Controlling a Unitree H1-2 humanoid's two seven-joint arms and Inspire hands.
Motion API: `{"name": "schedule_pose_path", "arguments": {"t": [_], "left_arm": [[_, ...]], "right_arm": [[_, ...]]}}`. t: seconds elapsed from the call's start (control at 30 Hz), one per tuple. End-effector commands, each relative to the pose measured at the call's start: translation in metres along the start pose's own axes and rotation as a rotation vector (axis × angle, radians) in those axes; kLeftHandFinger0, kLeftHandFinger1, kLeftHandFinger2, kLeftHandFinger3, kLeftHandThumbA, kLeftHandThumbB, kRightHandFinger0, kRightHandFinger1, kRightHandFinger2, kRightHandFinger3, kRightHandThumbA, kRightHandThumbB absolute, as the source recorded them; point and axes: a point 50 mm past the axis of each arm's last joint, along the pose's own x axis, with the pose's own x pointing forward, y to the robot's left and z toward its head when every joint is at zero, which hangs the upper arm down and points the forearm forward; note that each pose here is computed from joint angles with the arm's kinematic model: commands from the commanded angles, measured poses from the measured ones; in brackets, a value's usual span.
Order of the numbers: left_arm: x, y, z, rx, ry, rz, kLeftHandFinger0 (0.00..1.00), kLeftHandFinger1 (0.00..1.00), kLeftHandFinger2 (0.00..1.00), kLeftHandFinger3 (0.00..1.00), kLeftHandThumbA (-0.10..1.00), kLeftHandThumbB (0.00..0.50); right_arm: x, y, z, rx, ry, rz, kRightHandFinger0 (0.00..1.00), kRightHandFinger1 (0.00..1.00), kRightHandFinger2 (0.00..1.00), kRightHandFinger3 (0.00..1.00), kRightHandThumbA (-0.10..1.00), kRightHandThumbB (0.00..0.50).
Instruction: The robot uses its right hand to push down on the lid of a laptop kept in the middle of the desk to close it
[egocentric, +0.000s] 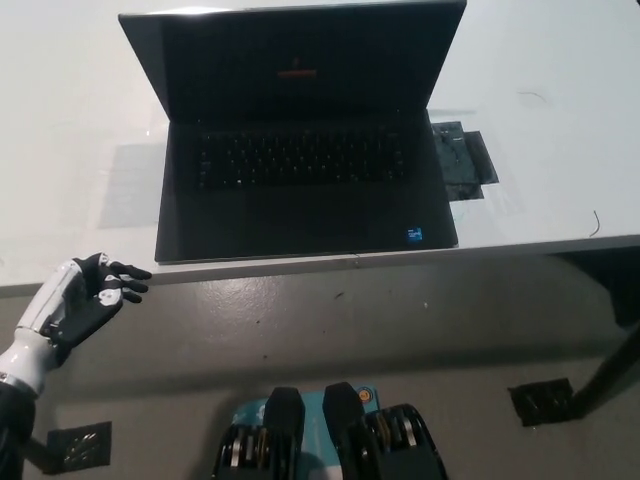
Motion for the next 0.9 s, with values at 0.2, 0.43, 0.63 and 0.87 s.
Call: {"name": "schedule_pose_path", "arguments": {"t": [0.2, 0.43, 0.63, 0.87], "left_arm": [[0.002, 0.011, 0.015, 0.028, -0.051, -0.027, 0.54, 0.51, 0.52, 0.47, -0.05, 0.113], [0.002, 0.013, 0.012, 0.057, -0.047, -0.027, 0.52, 0.49, 0.50, 0.47, -0.05, 0.129], [0.003, 0.012, 0.012, 0.038, -0.034, -0.014, 0.49, 0.46, 0.46, 0.43, -0.06, 0.153], [0.003, 0.013, 0.008, 0.049, -0.032, -0.032, 0.45, 0.44, 0.44, 0.44, -0.04, 0.162]], "right_arm": [[0.061, 0.021, 0.117, -0.129, -0.312, 0.132, 1.00, 1.00, 0.91, 1.00, 0.03, 0.183], [0.106, 0.063, 0.187, -0.145, -0.441, 0.251, 1.00, 1.00, 0.97, 1.00, 0.00, 0.152], [0.134, 0.102, 0.227, -0.153, -0.484, 0.339, 1.00, 1.00, 0.96, 1.00, 0.12, 0.207], [0.160, 0.141, 0.261, -0.188, -0.511, 0.406, 1.00, 1.00, 0.92, 1.00, 0.15, 0.257]]}}
